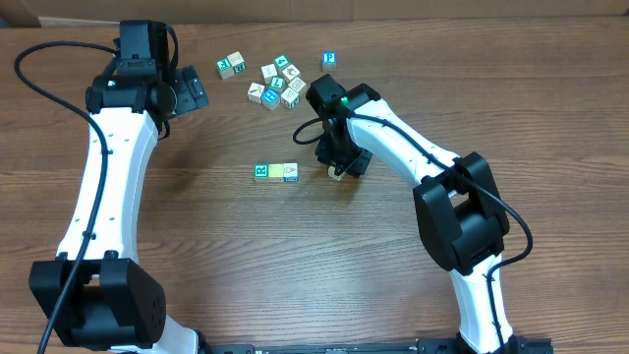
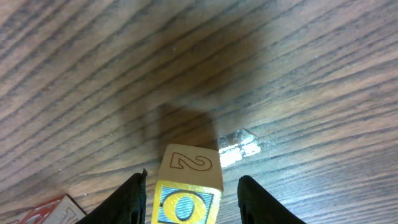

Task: Form a horizontal line
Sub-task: 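Lower the open right gripper around the cream 2 block, then close the right gripper on the 2 block and lift it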

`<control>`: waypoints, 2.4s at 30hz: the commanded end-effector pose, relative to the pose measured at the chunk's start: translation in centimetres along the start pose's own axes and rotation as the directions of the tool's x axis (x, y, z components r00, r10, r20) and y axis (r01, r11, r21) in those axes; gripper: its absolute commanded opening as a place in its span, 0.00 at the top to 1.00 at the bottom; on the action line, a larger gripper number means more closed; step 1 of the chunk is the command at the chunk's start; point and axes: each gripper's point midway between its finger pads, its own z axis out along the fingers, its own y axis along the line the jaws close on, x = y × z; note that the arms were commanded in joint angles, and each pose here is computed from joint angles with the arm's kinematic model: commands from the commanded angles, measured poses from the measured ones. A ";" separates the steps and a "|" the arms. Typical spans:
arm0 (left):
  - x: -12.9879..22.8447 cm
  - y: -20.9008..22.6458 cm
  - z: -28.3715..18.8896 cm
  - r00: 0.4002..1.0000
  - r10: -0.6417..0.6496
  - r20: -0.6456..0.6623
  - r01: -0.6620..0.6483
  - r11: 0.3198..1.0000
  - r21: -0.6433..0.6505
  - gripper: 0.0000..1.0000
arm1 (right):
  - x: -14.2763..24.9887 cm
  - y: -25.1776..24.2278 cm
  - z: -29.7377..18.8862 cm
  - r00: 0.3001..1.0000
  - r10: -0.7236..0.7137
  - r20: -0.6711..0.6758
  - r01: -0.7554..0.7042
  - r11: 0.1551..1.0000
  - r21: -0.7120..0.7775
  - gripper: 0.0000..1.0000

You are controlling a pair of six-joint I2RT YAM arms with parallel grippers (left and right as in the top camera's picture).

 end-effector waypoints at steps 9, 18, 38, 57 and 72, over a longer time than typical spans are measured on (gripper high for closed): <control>-0.1 0.2 0.0 1.000 0.005 0.006 -0.005 1.000 -0.014 0.00 | 0.8 0.2 0.3 1.000 -0.010 -0.016 0.010 1.000 0.003 0.65; -0.1 0.2 0.0 1.000 0.005 0.006 -0.005 1.000 -0.014 0.00 | 1.1 0.4 0.3 0.997 -0.080 -0.016 0.080 0.997 0.002 0.67; -0.1 0.2 0.0 1.000 0.005 0.006 -0.005 1.000 -0.014 0.00 | 1.0 0.4 0.3 0.993 -0.120 -0.013 0.120 0.993 0.003 0.67; -0.1 0.2 0.0 1.000 0.005 0.006 -0.005 1.000 -0.014 0.00 | 0.9 0.5 0.3 0.987 -0.158 -0.008 0.158 0.987 -0.002 0.67; -0.1 0.2 0.0 1.000 0.005 0.006 -0.005 1.000 -0.014 0.00 | 0.9 0.5 0.3 0.987 -0.158 -0.009 0.158 0.987 -0.002 0.67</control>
